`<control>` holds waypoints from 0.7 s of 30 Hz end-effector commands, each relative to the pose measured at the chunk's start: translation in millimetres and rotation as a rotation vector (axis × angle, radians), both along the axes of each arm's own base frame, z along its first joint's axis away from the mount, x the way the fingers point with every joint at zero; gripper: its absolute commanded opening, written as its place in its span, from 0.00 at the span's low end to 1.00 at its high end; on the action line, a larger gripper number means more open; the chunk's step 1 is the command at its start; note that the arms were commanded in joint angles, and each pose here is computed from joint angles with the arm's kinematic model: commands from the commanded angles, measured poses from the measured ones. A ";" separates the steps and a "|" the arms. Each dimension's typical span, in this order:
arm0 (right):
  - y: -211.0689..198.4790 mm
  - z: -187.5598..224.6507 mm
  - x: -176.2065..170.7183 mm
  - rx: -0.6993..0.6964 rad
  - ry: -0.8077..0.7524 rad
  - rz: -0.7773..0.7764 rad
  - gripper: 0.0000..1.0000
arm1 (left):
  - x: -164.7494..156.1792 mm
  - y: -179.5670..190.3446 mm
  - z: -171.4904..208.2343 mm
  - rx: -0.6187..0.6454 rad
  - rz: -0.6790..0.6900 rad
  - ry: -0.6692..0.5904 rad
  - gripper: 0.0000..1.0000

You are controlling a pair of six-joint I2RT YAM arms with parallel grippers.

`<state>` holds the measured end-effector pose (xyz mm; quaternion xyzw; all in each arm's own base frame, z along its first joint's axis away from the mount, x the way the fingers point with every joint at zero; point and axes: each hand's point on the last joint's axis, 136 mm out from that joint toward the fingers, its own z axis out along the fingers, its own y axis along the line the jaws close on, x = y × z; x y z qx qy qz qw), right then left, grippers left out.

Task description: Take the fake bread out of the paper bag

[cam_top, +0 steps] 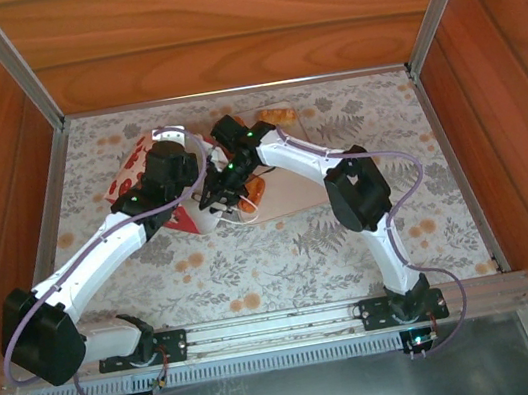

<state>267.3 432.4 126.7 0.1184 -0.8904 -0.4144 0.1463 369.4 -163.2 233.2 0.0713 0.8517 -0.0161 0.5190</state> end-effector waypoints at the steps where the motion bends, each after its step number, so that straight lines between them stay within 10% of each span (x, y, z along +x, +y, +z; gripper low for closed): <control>1: -2.9 10.4 1.5 0.009 -0.025 0.006 0.25 | -1.1 -1.5 15.6 -0.026 -0.002 -0.055 0.00; 21: -34.0 40.8 -10.8 -0.010 -0.176 -0.023 0.14 | -0.5 12.4 14.1 0.000 0.072 -0.058 0.00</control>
